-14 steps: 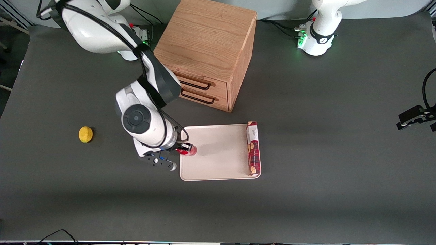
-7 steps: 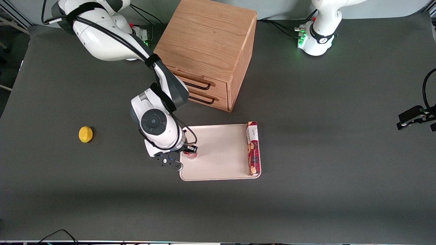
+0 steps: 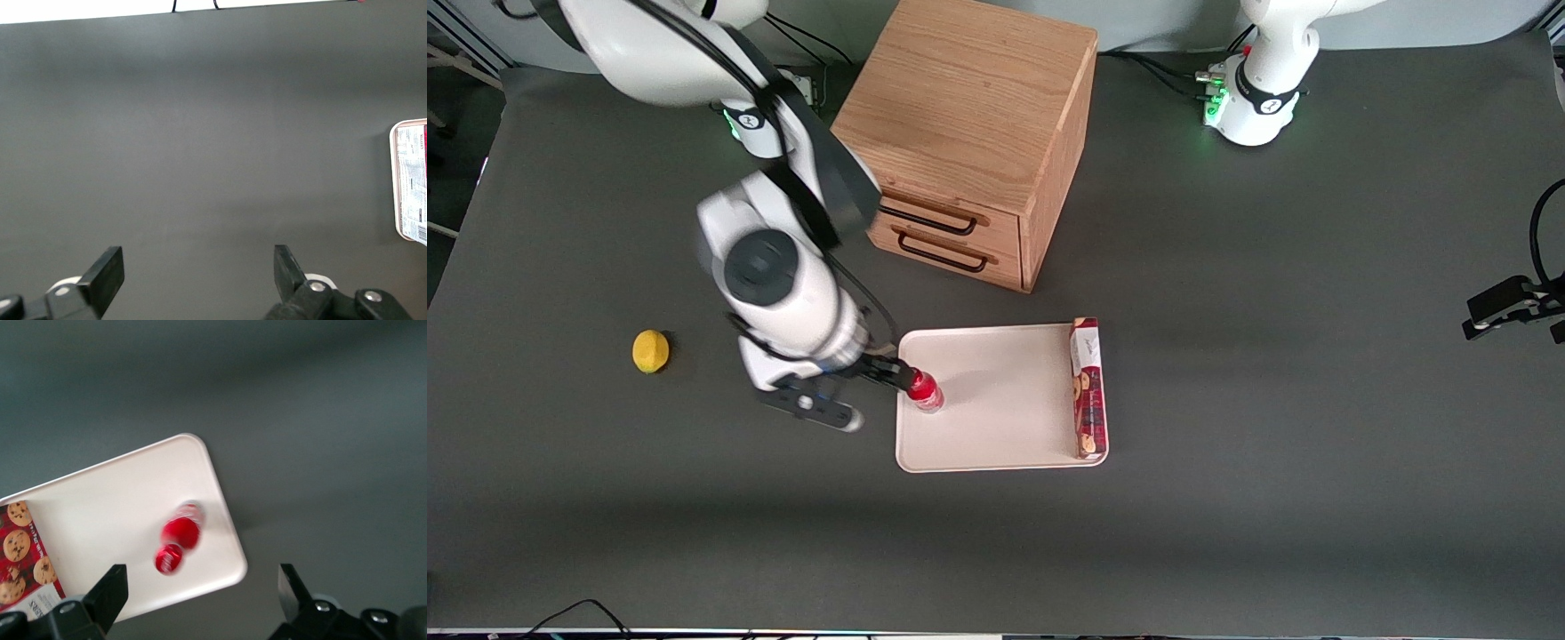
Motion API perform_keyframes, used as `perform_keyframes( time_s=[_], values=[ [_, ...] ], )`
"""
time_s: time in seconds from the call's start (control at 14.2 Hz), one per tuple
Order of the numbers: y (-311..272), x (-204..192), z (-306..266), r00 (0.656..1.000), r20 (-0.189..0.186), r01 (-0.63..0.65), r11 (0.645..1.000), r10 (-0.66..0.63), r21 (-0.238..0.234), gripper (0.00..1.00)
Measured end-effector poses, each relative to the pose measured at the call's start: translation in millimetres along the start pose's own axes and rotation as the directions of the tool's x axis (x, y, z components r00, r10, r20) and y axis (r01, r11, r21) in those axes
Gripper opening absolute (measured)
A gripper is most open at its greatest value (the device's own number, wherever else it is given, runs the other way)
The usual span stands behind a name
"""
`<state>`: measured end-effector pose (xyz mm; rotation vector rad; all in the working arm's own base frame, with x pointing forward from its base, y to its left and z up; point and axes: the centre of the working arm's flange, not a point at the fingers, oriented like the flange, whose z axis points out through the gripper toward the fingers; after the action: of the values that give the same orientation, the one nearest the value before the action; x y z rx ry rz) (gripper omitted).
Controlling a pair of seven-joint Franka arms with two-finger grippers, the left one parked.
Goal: Place coke bottle on tray
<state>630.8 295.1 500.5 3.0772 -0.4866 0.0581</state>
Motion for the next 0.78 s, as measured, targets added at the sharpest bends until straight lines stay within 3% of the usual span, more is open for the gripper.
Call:
perform_keyframes(
  time_s=[0.21, 0.35, 0.56, 0.78],
  values=[
    [84.6, -17.6, -114.6, 0.999, -0.002, 0.039, 0.998, -0.039, -0.047, 1.00],
    [147.0, -34.1, -159.5, 0.996, 0.045, 0.085, 0.994, -0.083, -0.064, 1.00],
    [244.0, -43.5, -170.7, 0.994, 0.085, 0.077, 0.996, -0.073, -0.042, 1.00],
    [282.1, -60.6, -139.0, 0.994, 0.099, 0.050, 0.998, -0.047, -0.032, 1.00]
  ],
)
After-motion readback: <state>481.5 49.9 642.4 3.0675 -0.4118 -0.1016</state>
